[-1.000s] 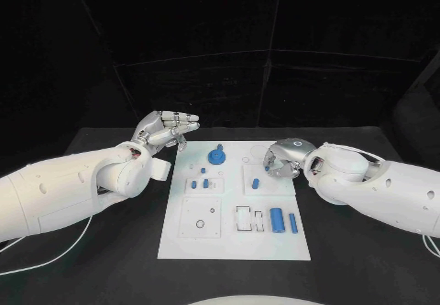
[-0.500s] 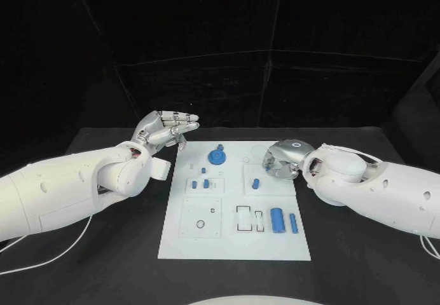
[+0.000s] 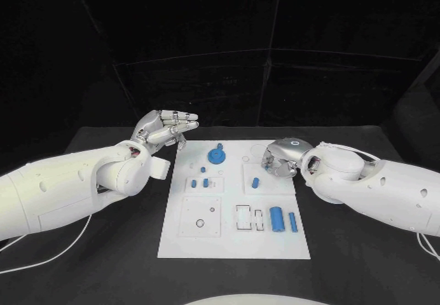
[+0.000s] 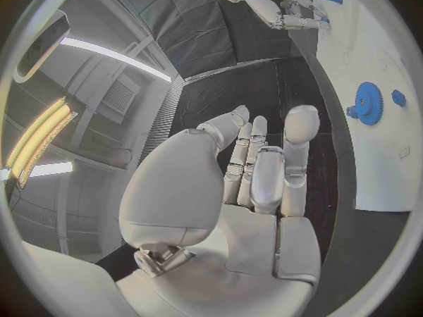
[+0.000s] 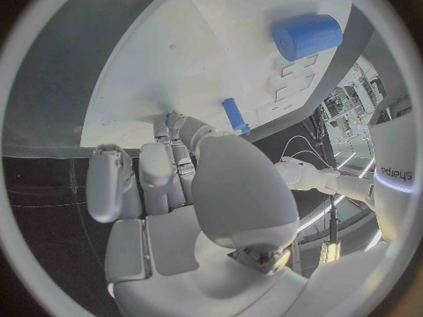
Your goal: Assemble the parts on the task board
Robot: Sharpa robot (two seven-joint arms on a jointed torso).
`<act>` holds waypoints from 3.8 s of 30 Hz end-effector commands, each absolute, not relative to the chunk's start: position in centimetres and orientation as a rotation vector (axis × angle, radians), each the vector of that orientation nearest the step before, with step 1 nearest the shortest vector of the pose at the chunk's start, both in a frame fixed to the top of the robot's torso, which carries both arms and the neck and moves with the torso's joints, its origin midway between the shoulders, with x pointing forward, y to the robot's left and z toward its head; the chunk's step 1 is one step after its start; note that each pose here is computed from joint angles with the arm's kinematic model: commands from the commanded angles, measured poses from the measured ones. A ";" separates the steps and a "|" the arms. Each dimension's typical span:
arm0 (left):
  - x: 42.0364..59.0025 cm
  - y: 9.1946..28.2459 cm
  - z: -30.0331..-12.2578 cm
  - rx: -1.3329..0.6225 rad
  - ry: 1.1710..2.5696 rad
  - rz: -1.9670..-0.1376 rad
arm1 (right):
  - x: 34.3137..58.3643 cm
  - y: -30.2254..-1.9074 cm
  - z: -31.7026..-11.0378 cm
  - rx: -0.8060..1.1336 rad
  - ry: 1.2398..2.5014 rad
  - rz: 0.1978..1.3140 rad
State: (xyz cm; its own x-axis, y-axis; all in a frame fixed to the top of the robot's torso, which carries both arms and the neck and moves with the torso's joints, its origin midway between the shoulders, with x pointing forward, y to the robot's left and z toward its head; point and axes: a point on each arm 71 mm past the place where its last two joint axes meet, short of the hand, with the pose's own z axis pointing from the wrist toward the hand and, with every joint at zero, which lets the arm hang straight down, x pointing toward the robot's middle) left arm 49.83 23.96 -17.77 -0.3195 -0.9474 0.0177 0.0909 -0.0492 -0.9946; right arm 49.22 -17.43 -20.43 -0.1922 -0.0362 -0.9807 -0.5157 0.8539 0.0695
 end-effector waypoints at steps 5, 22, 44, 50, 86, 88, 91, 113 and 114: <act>49.8 23.8 -17.7 -0.990 1.355 -1.535 | 49.1 -17.2 -21.0 -0.448 1.745 0.391; 49.9 24.0 -17.7 -0.994 1.358 -1.528 | 48.3 -17.6 -19.7 -0.409 1.616 0.418; 50.0 24.1 -17.8 -0.996 1.359 -1.522 | 44.4 -15.9 -16.5 -0.378 1.532 0.582; 50.0 23.9 -17.8 -0.995 1.362 -1.528 | 42.9 -13.0 -15.6 -0.409 1.507 0.670; 50.0 23.1 -17.8 -0.990 1.369 -1.544 | 40.3 -4.1 -21.0 -0.585 1.643 0.844; 50.1 23.1 -17.8 -0.990 1.370 -1.544 | 40.3 -4.1 -21.2 -0.589 1.650 0.844; 50.1 23.1 -17.8 -0.990 1.370 -1.544 | 40.2 -4.1 -21.4 -0.593 1.658 0.841; 50.1 23.1 -17.8 -0.990 1.372 -1.545 | 40.3 -3.9 -22.2 -0.605 1.677 0.830; 50.1 23.1 -17.8 -0.990 1.372 -1.545 | 40.3 -3.9 -22.2 -0.607 1.678 0.830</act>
State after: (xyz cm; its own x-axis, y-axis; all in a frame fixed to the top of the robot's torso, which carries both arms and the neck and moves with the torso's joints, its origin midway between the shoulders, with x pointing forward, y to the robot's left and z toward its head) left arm 50.06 23.17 -17.92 -0.3397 -0.9402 0.0268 0.0756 -0.0557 -0.9956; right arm 40.36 -4.04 -22.24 -0.2567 0.0373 -0.9658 -0.7432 0.6312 0.2219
